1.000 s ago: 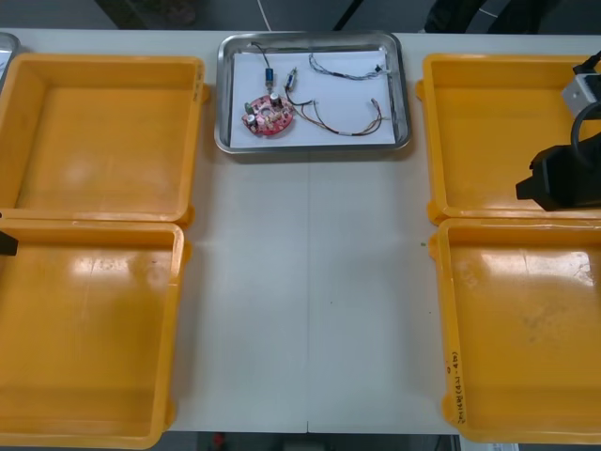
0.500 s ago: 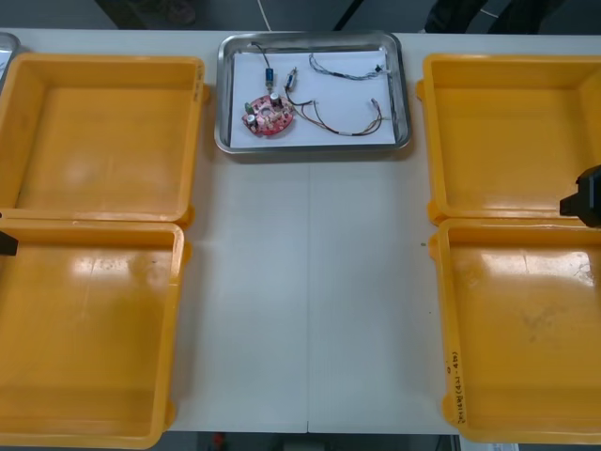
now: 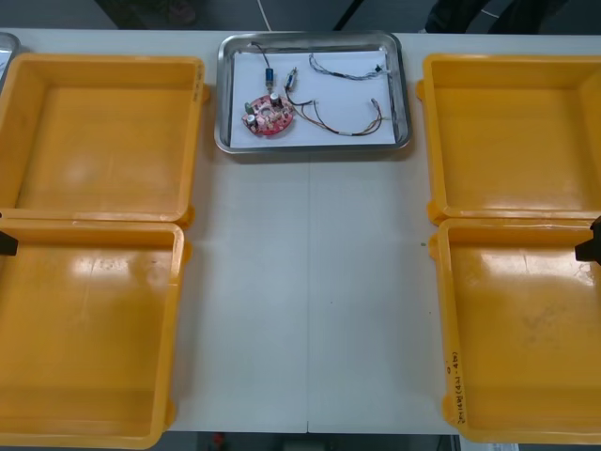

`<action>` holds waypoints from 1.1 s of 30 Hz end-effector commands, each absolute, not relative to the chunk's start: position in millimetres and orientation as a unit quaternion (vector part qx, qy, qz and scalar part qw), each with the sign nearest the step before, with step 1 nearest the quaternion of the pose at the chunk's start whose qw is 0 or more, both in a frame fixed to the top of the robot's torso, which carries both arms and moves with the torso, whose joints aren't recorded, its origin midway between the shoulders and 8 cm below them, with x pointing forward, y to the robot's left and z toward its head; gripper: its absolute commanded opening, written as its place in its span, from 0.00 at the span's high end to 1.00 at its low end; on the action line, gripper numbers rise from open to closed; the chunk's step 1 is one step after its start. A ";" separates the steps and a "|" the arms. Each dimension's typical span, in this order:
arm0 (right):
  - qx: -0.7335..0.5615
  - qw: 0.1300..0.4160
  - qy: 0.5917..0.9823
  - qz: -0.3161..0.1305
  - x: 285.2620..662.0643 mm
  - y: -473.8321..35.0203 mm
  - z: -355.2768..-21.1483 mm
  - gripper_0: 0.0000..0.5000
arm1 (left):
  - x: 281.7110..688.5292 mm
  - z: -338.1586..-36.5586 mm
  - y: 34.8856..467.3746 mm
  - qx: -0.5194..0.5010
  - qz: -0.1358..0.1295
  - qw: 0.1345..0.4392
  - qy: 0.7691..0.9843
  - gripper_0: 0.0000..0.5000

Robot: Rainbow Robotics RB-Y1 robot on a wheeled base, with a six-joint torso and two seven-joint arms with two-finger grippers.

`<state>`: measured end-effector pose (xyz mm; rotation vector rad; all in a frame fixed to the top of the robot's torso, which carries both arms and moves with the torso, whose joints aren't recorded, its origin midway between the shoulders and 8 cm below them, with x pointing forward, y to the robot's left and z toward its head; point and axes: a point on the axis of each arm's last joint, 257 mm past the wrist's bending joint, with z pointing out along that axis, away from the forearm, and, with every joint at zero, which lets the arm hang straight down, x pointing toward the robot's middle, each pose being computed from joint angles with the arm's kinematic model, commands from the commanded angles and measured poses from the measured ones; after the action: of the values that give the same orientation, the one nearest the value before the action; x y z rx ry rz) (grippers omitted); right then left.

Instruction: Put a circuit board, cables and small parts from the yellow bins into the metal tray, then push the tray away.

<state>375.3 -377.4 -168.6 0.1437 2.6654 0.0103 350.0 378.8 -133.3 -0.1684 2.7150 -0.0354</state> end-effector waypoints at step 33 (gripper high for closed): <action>0.040 0.236 0.971 0.003 373.6 -379.6 -162.2 0.00 | 346.0 -120.2 391.9 -0.068 0.010 0.218 0.974 0.00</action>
<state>374.1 -373.3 -170.2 0.1289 2.6750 0.0332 350.0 378.8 -133.3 -0.1684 2.7150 -0.0354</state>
